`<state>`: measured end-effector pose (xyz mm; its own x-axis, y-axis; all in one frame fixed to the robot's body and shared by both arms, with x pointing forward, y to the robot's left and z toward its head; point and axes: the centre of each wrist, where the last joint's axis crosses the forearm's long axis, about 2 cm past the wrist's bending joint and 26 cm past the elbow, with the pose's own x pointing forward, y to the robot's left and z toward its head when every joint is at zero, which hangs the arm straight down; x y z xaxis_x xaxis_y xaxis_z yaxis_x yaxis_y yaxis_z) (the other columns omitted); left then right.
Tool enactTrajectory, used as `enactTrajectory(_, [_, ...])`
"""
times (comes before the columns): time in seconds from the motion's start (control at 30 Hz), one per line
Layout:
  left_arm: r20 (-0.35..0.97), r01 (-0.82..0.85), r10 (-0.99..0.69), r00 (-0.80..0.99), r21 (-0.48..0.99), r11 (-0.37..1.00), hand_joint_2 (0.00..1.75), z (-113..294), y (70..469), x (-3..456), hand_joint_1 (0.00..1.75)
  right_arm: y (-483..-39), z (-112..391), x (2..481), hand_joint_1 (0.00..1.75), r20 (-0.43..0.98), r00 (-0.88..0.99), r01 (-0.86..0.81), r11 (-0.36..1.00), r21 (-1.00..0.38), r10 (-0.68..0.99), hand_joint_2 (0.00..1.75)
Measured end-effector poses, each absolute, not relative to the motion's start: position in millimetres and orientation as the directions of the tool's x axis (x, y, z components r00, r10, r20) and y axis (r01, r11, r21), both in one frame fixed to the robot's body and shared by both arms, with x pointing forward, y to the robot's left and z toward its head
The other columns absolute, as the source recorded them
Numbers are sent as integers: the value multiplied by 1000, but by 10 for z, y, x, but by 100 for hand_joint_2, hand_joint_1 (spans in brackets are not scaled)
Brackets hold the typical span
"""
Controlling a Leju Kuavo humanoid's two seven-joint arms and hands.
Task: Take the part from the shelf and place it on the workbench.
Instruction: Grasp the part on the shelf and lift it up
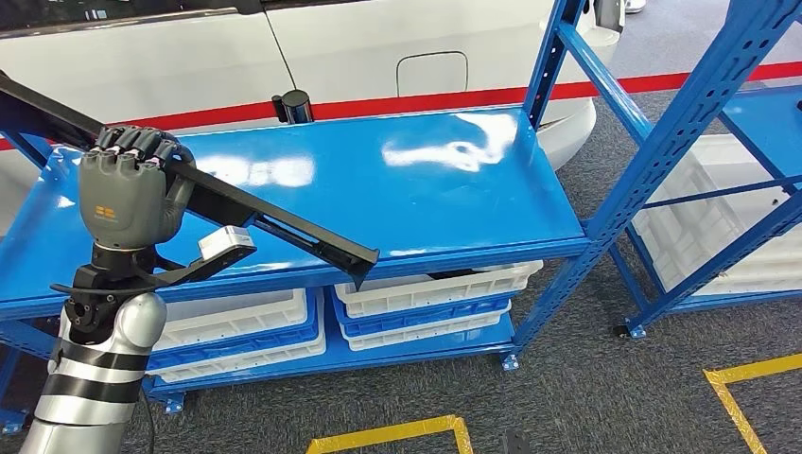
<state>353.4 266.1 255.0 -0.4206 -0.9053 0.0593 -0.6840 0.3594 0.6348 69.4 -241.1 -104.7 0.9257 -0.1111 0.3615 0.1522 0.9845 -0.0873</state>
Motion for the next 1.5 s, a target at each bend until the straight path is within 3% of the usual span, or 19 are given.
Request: enactTrajectory(1.5, [86,-663,-891,-445,638,392,175,2453,2715,3506,175,-2395,-1048,685,0,359,925,166,983,-81,-126,0])
